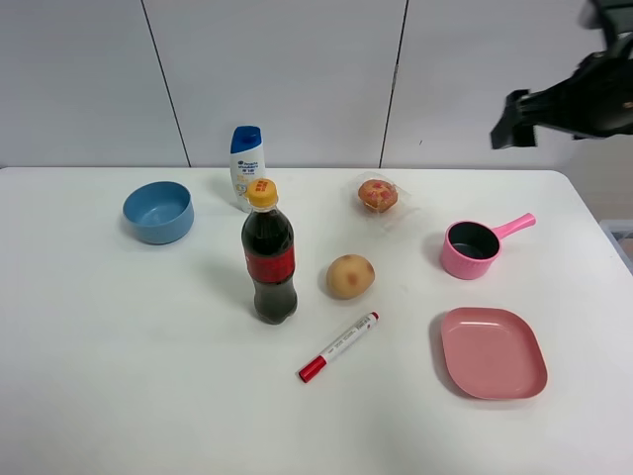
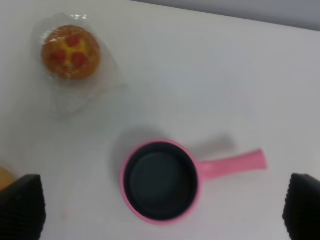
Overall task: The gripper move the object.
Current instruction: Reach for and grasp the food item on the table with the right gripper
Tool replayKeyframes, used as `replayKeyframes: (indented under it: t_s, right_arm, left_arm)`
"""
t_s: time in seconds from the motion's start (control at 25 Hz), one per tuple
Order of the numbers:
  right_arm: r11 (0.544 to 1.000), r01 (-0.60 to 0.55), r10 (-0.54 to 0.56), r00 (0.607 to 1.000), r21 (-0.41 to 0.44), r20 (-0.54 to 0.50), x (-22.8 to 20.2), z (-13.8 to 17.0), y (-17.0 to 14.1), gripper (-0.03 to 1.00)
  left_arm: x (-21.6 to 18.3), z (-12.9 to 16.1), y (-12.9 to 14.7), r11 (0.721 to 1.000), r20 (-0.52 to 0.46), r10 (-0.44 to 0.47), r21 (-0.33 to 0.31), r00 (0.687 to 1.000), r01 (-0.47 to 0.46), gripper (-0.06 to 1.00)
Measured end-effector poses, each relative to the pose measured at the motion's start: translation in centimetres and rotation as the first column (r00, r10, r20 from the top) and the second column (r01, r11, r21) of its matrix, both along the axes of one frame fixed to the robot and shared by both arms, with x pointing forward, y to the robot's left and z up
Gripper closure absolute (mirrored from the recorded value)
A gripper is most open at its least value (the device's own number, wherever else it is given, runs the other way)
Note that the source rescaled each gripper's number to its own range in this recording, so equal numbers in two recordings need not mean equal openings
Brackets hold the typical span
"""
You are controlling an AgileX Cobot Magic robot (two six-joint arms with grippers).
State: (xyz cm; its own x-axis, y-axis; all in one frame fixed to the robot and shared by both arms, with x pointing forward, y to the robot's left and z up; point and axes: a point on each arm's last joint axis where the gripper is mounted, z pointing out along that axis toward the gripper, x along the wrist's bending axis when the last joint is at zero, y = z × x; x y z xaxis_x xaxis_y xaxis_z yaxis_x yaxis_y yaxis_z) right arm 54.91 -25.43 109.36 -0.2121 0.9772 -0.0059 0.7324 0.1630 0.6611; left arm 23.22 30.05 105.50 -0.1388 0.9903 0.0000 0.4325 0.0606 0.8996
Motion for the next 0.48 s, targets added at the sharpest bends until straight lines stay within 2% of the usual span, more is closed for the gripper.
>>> replayKeyframes:
  t_s: [0.12,0.2,0.24,0.28,0.36,0.48]
  right_arm:
    - [0.998,-0.064,0.064,0.998,0.009,0.005,2.4,-3.1,3.1,-0.03]
    - [0.997,-0.069,0.069,0.998,0.025,-0.009,3.6,-5.2,4.4,-0.03]
    - [0.997,-0.069,0.069,0.998,0.025,-0.009,3.6,-5.2,4.4,-0.03]
    - [0.998,-0.059,0.06,0.997,0.038,-0.038,4.4,-7.0,5.1,-0.02]
    - [0.998,-0.042,0.045,0.997,0.047,-0.062,5.1,-8.6,5.4,-0.01]
    - [0.998,-0.036,0.04,0.997,0.049,-0.073,6.3,-9.5,5.7,-0.01]
  left_arm:
    - [0.0,0.0,0.0,1.0,0.0,0.0,0.0,1.0,0.0,-0.06]
    - [0.0,0.0,0.0,1.0,0.0,0.0,0.0,1.0,0.0,-0.06]
    - [0.0,0.0,0.0,1.0,0.0,0.0,0.0,1.0,0.0,-0.06]
    - [0.0,0.0,0.0,1.0,0.0,0.0,0.0,1.0,0.0,-0.06]
    - [0.0,0.0,0.0,1.0,0.0,0.0,0.0,1.0,0.0,-0.06]
    - [0.0,0.0,0.0,1.0,0.0,0.0,0.0,1.0,0.0,-0.06]
